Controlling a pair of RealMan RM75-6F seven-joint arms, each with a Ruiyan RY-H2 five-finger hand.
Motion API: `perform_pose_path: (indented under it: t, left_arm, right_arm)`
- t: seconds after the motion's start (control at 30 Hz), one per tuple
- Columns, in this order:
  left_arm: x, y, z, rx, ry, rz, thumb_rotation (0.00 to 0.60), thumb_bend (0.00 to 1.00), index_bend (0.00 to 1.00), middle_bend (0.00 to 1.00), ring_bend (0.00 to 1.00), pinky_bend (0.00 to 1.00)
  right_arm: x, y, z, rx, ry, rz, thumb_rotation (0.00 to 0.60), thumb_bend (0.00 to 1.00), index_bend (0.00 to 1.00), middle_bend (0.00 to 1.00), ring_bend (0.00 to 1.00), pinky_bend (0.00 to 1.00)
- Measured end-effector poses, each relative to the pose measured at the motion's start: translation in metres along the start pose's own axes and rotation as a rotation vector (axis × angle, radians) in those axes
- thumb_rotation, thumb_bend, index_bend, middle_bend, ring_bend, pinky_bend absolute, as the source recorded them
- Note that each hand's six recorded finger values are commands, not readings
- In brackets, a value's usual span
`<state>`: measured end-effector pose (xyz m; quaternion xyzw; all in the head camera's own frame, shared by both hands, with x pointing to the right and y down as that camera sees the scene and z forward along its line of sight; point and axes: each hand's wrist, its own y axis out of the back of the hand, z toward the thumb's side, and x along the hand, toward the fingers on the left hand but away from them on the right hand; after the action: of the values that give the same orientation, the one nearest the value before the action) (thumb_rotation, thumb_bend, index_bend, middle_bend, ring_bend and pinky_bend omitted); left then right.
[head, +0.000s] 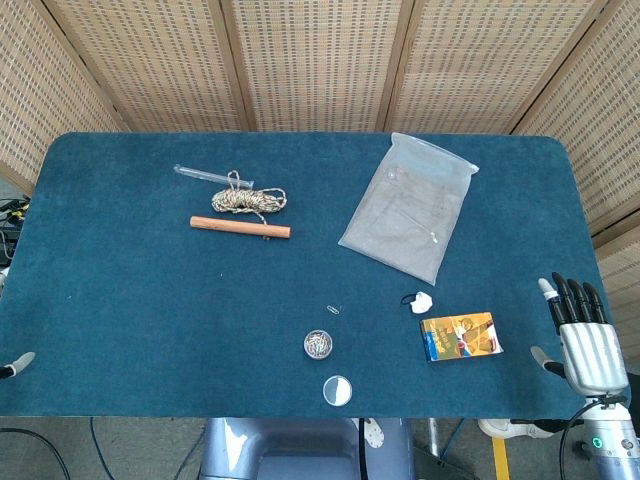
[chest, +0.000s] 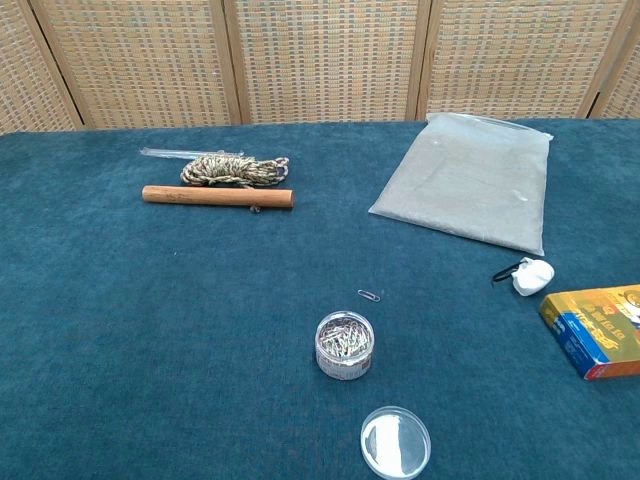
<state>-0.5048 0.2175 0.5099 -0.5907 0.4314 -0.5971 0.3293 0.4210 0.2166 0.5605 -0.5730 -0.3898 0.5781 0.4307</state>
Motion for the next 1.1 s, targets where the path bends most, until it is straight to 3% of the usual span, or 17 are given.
perform_pose_path:
  t: [0.13,0.3,0.53,0.73,1.1]
  left_arm:
    - [-0.001,0.001,0.0,-0.005,-0.006,0.004,0.6,0.0,0.0,0.0,0.0,0.0]
    - [-0.001,0.0,0.004,0.002,-0.015,0.001,0.6,0.0,0.0,0.0,0.0,0.0]
    - [0.002,-0.002,0.004,0.008,-0.011,-0.006,0.6,0.0,0.0,0.0,0.0,0.0]
    - [0.006,-0.006,0.003,0.013,-0.004,-0.02,0.6,0.0,0.0,0.0,0.0,0.0]
    - [0.012,-0.01,-0.001,0.011,0.013,-0.04,0.6,0.0,0.0,0.0,0.0,0.0]
  right_arm:
    - [-0.004,-0.002,0.008,-0.03,0.039,0.001,0.6,0.0,0.05,0.0,0.0,0.0]
    - [-0.024,0.001,0.034,-0.106,0.16,-0.027,0.6,0.02,0.31,0.0,0.0,0.0]
    - [-0.07,-0.01,0.085,-0.277,0.268,0.101,0.6,0.24,0.41,0.0,0.0,0.0]
    - [-0.104,-0.022,0.127,-0.326,0.241,0.197,0.6,0.34,0.47,0.0,0.0,0.0]
    - [-0.127,-0.072,0.214,-0.345,0.177,0.378,0.6,0.34,0.49,0.0,0.0,0.0]
